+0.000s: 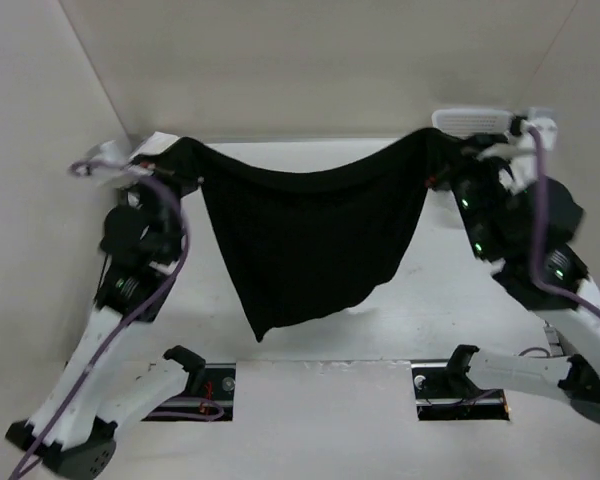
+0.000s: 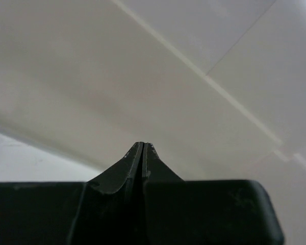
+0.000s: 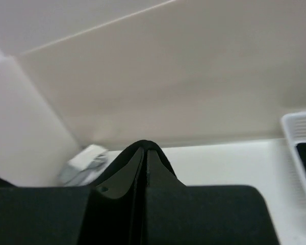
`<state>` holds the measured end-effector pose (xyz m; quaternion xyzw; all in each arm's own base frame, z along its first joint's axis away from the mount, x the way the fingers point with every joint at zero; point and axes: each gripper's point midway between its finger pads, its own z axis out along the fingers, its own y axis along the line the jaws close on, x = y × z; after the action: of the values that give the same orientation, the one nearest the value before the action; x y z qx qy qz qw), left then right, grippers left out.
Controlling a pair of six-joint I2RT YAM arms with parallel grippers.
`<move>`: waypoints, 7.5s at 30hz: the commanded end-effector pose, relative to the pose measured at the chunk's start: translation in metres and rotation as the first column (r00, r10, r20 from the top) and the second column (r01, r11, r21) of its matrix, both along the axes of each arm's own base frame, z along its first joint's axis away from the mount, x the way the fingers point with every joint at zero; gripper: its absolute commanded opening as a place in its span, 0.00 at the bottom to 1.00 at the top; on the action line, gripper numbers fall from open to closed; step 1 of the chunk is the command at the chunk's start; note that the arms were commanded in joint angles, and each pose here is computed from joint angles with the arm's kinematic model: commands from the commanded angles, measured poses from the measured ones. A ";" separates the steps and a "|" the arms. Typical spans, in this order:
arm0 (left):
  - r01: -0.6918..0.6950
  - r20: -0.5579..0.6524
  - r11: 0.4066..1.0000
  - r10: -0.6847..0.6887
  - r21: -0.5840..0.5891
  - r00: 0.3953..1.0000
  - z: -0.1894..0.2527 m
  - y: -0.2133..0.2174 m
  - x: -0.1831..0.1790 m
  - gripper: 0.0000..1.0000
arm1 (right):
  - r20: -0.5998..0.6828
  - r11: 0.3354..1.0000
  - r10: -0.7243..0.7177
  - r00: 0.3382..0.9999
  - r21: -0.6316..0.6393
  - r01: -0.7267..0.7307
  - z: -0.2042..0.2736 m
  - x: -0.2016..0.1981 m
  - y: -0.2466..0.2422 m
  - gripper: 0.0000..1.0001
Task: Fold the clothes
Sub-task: Flatten the tank top out, then fold the tank top
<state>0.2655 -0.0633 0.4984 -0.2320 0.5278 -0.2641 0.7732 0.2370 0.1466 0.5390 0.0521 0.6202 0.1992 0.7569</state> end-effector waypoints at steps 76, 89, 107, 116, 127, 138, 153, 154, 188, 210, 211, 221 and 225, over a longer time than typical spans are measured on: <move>-0.140 -0.511 0.990 0.118 -0.005 0.852 -0.254 0.022 0.282 0.02 | -0.554 0.971 0.156 0.818 0.236 -0.026 -0.313 0.277 -0.020 0.00; -0.088 -0.541 0.996 0.078 0.007 0.837 -0.279 0.025 0.288 0.35 | -0.586 0.960 0.134 0.799 0.276 0.042 -0.337 0.324 -0.016 0.56; 0.074 -0.766 0.986 -0.162 -0.148 0.622 -0.427 -0.015 0.097 0.40 | -0.677 0.969 0.056 0.734 0.214 0.124 -0.436 0.116 -0.033 0.42; 0.020 -0.836 0.990 -0.131 -0.142 0.533 -0.471 -0.002 0.070 0.31 | -0.718 0.969 0.049 0.694 0.201 0.140 -0.463 0.108 -0.037 0.47; 0.004 -0.871 0.993 -0.105 -0.117 0.480 -0.486 0.007 0.057 0.31 | -0.748 0.973 0.056 0.661 0.189 0.132 -0.475 0.116 -0.030 0.55; 0.023 -0.870 0.992 -0.118 -0.122 0.479 -0.485 -0.004 0.067 0.23 | -0.772 0.965 0.108 0.627 0.234 0.122 -0.481 0.128 -0.016 0.53; 0.042 -0.839 0.989 -0.142 -0.141 0.525 -0.478 -0.008 0.076 0.04 | -0.789 0.960 0.116 0.603 0.245 0.137 -0.484 0.116 -0.015 0.49; 0.044 -0.839 0.989 -0.145 -0.143 0.524 -0.478 -0.009 0.076 0.03 | -0.790 0.960 0.111 0.603 0.242 0.141 -0.484 0.115 -0.016 0.49; 0.036 -0.775 0.986 -0.149 -0.161 0.615 -0.447 -0.002 0.079 0.01 | -0.856 0.979 0.053 0.514 0.145 0.141 -0.501 0.107 -0.006 0.38; -0.033 -0.759 0.976 -0.148 -0.217 0.634 -0.448 0.020 0.074 0.00 | -0.878 0.982 0.023 0.478 0.110 0.156 -0.513 0.113 0.009 0.28; -0.033 -0.758 0.975 -0.148 -0.219 0.635 -0.447 0.020 0.074 0.00 | -0.877 0.982 0.024 0.479 0.111 0.153 -0.513 0.113 0.010 0.24; -0.008 -0.714 0.971 -0.171 -0.239 0.679 -0.424 0.017 0.076 0.00 | -0.801 0.979 0.051 0.597 0.159 0.129 -0.481 0.107 0.012 0.00; 0.031 -0.616 0.971 -0.175 -0.238 0.768 -0.364 0.013 0.070 0.00 | -0.714 0.982 0.060 0.697 0.169 0.088 -0.426 0.080 0.008 0.00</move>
<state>0.3303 -0.0467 0.0754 -0.3784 0.7772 -0.2296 0.4473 0.3156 0.1546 0.0543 0.2140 0.8830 0.1883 0.3731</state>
